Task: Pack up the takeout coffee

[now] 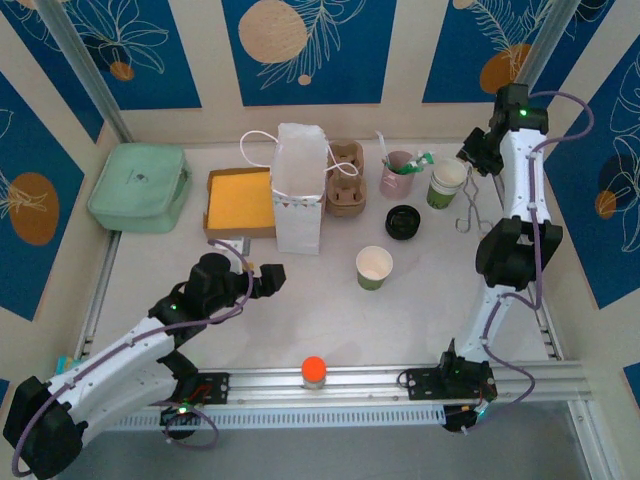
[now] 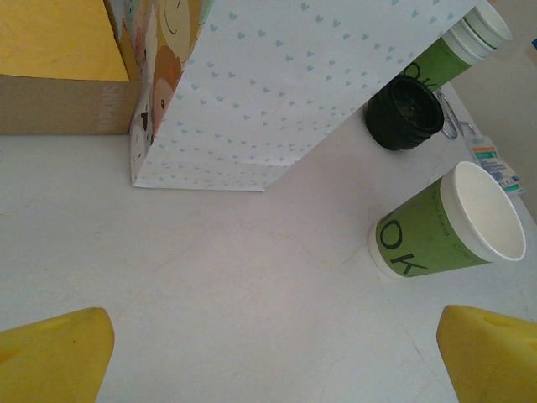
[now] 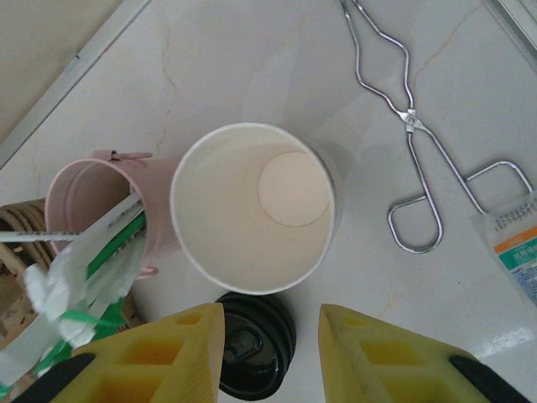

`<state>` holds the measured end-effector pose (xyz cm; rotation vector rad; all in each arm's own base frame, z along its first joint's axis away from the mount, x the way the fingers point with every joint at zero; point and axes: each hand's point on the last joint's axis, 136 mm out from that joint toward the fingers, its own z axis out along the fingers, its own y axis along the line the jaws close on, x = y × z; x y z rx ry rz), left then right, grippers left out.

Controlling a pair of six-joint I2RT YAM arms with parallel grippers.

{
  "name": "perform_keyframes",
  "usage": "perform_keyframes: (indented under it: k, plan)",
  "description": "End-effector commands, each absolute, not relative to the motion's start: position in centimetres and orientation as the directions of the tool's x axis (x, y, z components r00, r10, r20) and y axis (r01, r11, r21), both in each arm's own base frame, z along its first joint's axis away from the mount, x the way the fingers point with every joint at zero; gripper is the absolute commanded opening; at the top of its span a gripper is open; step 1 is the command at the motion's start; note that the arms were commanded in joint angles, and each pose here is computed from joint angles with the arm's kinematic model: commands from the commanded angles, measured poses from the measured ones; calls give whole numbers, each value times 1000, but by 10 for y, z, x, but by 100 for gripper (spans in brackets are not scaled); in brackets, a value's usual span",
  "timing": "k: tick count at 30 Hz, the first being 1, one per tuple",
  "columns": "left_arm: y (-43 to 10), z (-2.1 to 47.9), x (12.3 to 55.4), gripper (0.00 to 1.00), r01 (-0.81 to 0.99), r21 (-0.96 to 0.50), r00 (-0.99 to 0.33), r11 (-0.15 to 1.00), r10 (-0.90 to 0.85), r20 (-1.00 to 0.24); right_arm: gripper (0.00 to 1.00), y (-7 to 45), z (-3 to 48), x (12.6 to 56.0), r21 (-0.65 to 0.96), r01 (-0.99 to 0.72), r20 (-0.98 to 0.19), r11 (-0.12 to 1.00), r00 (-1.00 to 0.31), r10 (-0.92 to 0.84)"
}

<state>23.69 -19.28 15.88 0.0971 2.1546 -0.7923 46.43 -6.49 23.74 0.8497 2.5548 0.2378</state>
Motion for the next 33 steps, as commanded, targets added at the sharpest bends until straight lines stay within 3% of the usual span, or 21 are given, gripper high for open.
perform_keyframes:
  k: [1, 15, 33]
  plan:
    - [-193, 164, 236, 98, 344, -487, -647, 803, -174, -743, 35, -36, 271, 439, 280, 447, -414, 850, -743, 527]
    - [-199, 142, 229, 97, 336, -512, -693, 791, -160, -703, 34, 27, 174, 394, 277, 384, -262, 881, -852, 454]
    - [-201, 124, 219, 97, 329, -519, -714, 789, -152, -684, 33, 35, 87, 393, 250, 418, -122, 873, -881, 457]
